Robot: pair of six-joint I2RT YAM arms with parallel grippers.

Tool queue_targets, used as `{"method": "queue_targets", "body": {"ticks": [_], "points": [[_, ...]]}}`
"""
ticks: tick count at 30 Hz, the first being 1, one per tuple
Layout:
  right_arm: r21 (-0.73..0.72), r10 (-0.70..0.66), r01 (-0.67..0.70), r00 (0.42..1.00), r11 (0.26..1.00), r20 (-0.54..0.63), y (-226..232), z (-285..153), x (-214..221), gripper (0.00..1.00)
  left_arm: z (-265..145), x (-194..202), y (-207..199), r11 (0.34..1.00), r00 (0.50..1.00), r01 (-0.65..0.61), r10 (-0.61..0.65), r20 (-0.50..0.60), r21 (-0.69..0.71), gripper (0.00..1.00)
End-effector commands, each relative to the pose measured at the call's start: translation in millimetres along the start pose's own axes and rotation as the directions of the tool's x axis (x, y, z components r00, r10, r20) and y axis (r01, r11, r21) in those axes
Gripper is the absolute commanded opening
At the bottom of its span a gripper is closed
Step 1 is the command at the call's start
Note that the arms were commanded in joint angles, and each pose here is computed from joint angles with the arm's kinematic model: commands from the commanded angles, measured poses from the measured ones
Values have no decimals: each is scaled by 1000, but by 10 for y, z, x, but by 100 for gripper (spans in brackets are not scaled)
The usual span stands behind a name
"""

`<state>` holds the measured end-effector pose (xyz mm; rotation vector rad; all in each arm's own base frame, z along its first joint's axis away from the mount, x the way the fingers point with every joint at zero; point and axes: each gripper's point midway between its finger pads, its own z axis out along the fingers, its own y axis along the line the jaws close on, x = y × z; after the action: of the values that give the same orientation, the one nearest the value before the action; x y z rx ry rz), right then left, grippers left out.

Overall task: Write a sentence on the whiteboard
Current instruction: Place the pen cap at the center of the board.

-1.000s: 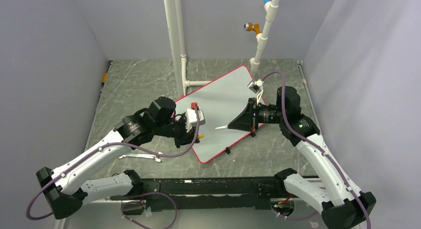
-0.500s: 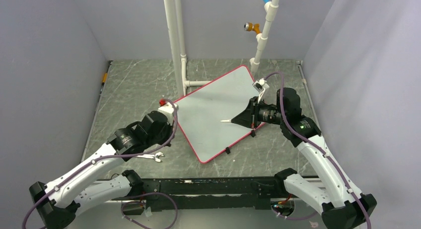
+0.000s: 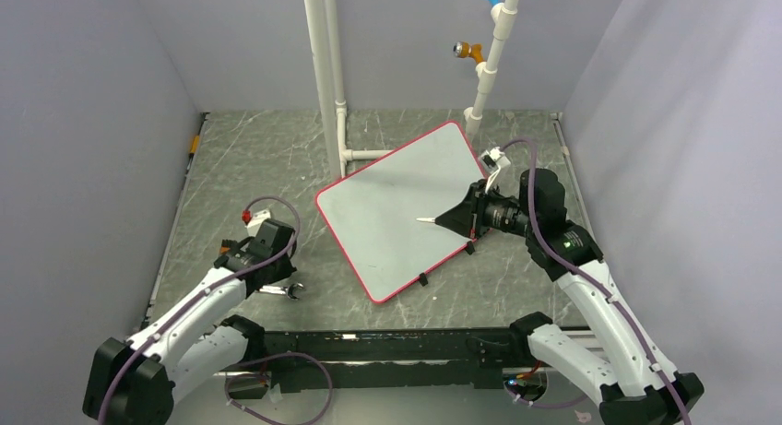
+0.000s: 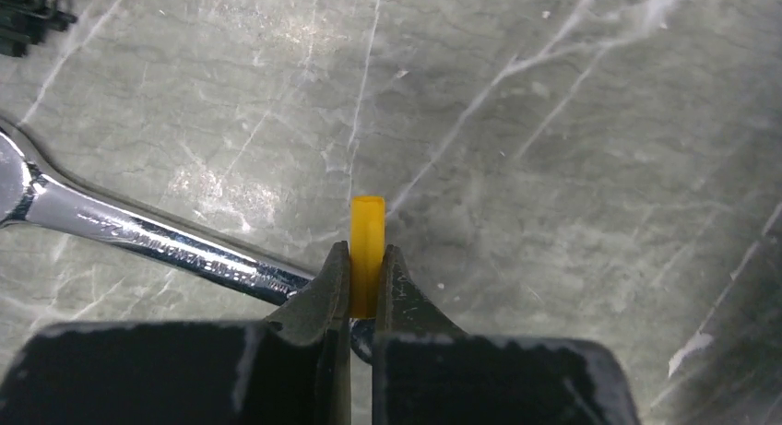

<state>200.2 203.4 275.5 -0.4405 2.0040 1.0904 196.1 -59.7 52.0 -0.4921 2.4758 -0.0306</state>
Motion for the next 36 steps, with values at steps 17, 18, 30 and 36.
{"method": "queue_targets", "body": {"ticks": [17,18,30,36], "points": [[91,-5,2,999,996,42,-177,-19,18,0,261,-129,-51,996,996,86,-85,40,-21,36],[92,-5,2,999,996,40,-183,-19,22,0,258,-127,-51,996,996,85,-85,41,-20,43],[94,-11,7,999,996,44,-191,-15,17,0,-161,-507,-184,999,994,12,-18,109,52,94],[81,-18,14,998,997,56,-153,-28,-16,0,-663,-971,-321,985,974,-148,128,189,93,94]]}}
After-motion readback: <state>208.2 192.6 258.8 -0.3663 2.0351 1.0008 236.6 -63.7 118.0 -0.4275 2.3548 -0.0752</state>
